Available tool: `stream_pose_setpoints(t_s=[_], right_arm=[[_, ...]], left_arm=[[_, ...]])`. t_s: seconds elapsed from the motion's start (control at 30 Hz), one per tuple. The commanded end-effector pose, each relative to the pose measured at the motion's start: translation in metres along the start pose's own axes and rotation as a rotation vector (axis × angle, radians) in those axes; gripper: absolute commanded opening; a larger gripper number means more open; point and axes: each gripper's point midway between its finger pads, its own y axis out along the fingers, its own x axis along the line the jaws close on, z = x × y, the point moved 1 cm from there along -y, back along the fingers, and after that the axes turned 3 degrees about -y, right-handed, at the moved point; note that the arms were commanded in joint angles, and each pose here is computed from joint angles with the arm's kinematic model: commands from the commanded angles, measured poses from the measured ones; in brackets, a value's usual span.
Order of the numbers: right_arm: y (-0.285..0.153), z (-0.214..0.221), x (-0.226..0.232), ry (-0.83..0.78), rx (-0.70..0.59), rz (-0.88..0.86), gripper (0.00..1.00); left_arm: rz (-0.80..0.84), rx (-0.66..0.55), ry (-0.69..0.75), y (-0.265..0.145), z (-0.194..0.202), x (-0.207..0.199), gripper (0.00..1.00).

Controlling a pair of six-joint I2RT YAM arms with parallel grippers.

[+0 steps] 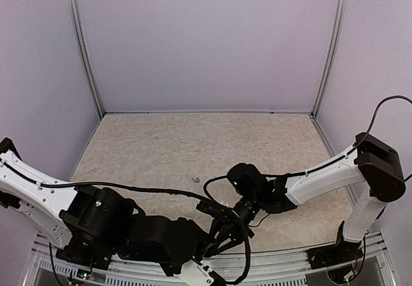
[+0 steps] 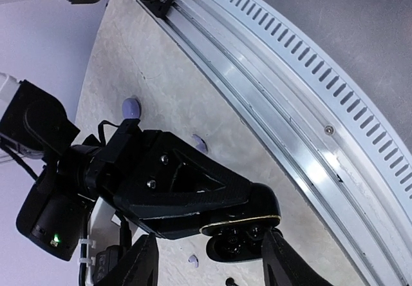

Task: Insert the wireless bluetooth earbuds into the charging case
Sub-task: Pick up the right earbud from the center of the board.

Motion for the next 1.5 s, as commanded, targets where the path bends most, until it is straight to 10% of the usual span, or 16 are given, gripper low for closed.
stream_pose_setpoints(t_s=[0.0, 0.3, 0.73, 1.47], right_arm=[[-0.017, -0.02, -0.001, -0.065, -0.06, 0.056, 0.0], [-0.06, -0.053, -0.005, -0.17, -0.166, 0.221, 0.0], [-0.128, -0.09, 0.006, -0.331, -0.328, 0.493, 0.0], [-0.176, -0.076, 0.003, -0.33, -0.369, 0.705, 0.0]], left_arm=[[-0.118, -0.117, -0.123, -0.028, -0.014, 0.028, 0.58], [-0.485, -0.309, -0.586, -0.09, 0.019, 0.106, 0.98], [-0.746, -0.715, -1.542, -0.123, 0.15, 0.162, 0.99], [-0.406, 0.105, -1.872, -0.005, 0.306, 0.08, 0.81]])
